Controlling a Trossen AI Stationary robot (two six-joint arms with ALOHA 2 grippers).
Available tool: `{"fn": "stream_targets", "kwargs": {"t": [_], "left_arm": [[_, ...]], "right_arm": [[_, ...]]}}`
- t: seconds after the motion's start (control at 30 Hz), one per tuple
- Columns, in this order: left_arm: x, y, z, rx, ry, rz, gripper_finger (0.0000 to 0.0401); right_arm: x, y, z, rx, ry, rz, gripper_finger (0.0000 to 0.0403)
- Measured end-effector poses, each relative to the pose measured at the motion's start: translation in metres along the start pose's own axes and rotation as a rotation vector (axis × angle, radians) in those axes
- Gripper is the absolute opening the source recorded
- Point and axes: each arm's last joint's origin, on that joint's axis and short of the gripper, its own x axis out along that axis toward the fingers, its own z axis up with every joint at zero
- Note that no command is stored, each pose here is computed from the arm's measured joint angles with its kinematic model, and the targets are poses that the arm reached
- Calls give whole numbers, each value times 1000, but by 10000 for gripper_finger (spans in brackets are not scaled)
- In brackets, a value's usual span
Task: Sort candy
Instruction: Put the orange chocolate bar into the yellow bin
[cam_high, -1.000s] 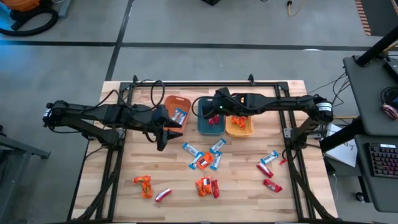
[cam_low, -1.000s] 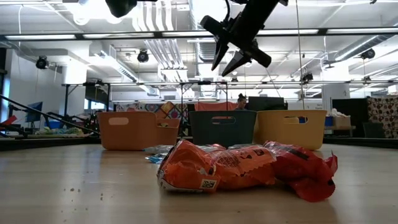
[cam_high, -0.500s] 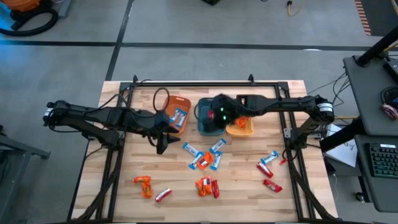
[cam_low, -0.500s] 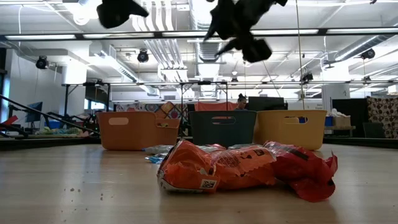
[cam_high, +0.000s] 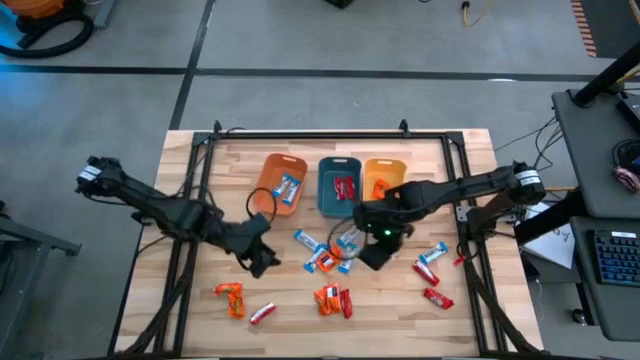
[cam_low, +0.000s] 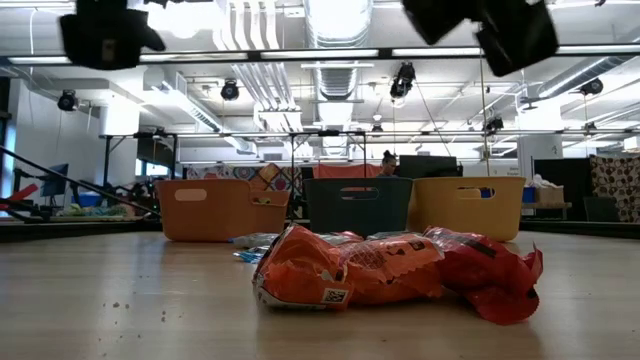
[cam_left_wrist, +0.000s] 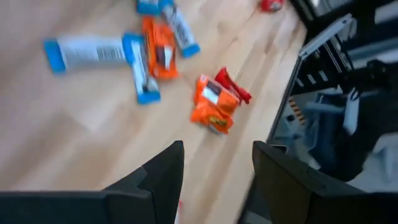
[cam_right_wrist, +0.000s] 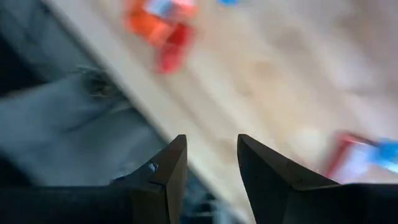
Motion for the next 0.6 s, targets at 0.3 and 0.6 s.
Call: {"fn": "stream_targets", "kwargs": {"t": [0.3, 0.6], "left_arm": [[58, -31, -25, -211, 74, 0, 174], [106, -39, -40, -246, 193, 106, 174]], "right_arm": [[-14, -2, -31, -108, -121, -139, 153], [-57, -8, -61, -171, -323, -79, 187]]}}
